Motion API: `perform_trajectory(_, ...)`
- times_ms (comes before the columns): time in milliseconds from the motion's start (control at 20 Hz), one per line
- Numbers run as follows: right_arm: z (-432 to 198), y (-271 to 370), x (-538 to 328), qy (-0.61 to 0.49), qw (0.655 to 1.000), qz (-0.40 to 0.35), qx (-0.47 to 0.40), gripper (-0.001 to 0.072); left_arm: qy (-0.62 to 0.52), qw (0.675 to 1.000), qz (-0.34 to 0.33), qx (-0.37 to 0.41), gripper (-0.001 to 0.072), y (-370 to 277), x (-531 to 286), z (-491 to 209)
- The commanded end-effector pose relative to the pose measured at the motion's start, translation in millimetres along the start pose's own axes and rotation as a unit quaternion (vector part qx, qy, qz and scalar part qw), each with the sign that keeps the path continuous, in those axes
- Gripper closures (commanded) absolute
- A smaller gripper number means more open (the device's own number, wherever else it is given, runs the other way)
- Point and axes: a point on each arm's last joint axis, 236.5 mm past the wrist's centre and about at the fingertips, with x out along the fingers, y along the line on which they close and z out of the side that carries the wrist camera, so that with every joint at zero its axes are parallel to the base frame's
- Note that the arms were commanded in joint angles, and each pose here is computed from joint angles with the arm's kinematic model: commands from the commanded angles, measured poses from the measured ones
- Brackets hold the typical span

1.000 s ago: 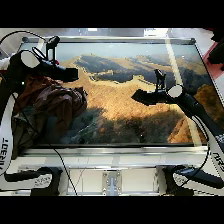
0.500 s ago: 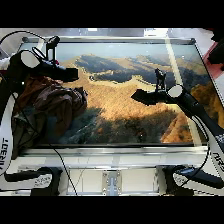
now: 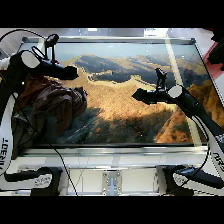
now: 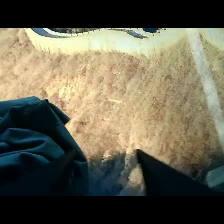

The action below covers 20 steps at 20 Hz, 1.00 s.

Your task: Fold the shirts.

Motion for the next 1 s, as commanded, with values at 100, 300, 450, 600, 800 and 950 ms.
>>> perform_trajectory(100, -0.1, -18.3, -0.6, 0.002, 0.998, -0.039, -0.043, 0.027, 0.01, 0.978, 0.205, 0.036, 0.0004, 97.8, -20.9, -0.7)
perform_trajectory(300, -2.2, -45.4, -4.3, 0.014, 0.99, -0.095, -0.1, 0.0269, 0.022, 0.958, 0.254, -0.133, 0.0005, 158.8, -38.0, -28.2)
perform_trajectory(450, -11.9, -67.2, -10.0, 0.045, 0.98, -0.139, -0.137, 0.0269, 0.14, 0.926, 0.252, -0.243, 0.0003, 198.3, -39.4, -101.3)
perform_trajectory(600, -27.6, -80.1, -15.6, 0.085, 0.972, -0.161, -0.149, 0.0268, 0.176, 0.89, 0.296, -0.299, 0.0004, 249.8, -72.2, -141.8)
perform_trajectory(800, -30.7, -81.5, -16.5, 0.092, 0.971, -0.163, -0.151, 0.0268, 0.273, 0.836, 0.329, -0.343, 0.0003, 283.5, -133.0, -214.4)
perform_trajectory(950, -26.7, -80.5, -15.6, 0.083, 0.971, -0.162, -0.152, 0.0268, 0.304, 0.828, 0.335, -0.331, 0.0002, 312.2, -153.6, -255.8)
